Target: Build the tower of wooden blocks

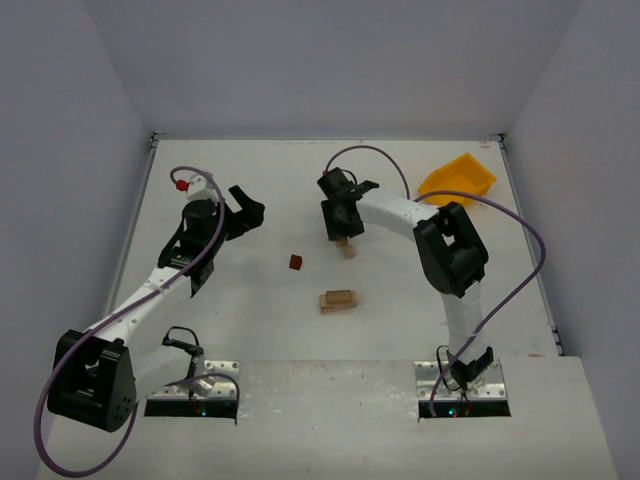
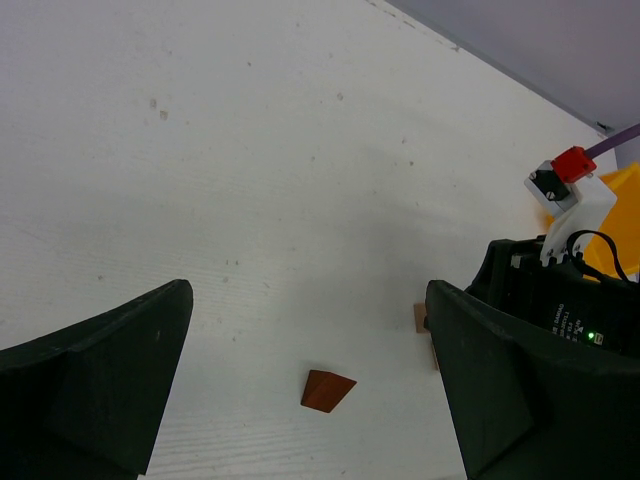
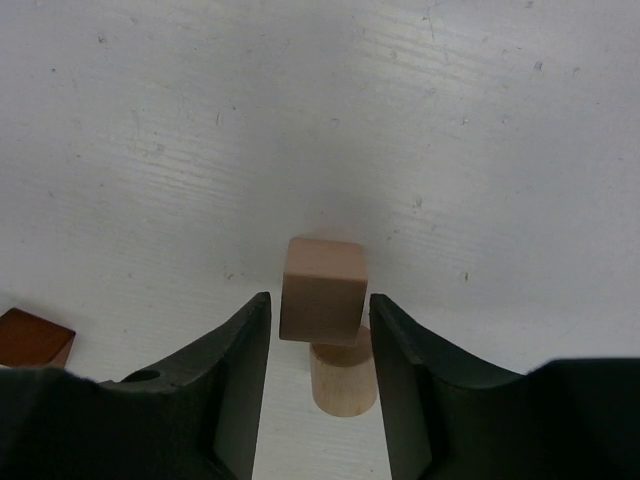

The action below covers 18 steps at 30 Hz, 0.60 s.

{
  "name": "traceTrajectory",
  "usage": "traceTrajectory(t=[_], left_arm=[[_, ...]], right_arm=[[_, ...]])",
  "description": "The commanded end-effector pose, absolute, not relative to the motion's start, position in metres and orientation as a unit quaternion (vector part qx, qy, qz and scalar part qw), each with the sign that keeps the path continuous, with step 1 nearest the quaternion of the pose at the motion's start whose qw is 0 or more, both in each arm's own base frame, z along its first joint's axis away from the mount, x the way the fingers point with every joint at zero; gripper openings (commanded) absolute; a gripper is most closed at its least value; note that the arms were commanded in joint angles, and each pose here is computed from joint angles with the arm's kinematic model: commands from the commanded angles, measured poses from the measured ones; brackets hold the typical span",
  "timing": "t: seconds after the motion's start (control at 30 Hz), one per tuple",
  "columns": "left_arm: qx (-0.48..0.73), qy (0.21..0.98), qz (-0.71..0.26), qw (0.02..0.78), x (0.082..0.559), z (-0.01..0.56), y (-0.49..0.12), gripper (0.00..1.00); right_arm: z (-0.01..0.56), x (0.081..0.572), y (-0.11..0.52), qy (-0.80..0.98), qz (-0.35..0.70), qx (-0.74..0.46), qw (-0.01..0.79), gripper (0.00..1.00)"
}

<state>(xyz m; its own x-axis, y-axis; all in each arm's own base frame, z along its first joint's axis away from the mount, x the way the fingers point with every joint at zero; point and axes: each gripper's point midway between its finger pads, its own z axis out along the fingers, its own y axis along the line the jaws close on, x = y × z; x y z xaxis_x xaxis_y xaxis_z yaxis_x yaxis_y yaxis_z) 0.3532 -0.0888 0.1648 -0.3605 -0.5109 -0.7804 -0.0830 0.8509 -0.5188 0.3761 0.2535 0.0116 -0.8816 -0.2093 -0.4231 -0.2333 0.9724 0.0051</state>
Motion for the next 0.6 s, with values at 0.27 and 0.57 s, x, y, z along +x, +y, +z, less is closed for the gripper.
traceTrajectory(t=[0.27, 0.57], left_arm=[[-0.176, 0.778, -0.217, 0.563, 0.356, 0.185, -0.090, 1.00], [-0.176, 0.778, -0.218, 0.562, 0.355, 0.185, -0.090, 1.00]], right_arm=[[0.040, 0.395, 0.264, 0.958, 0.045, -0.112, 0.261, 0.25], [0.105, 0.373, 0.273, 0.936, 0.059, -0.145, 0.316, 0.22]])
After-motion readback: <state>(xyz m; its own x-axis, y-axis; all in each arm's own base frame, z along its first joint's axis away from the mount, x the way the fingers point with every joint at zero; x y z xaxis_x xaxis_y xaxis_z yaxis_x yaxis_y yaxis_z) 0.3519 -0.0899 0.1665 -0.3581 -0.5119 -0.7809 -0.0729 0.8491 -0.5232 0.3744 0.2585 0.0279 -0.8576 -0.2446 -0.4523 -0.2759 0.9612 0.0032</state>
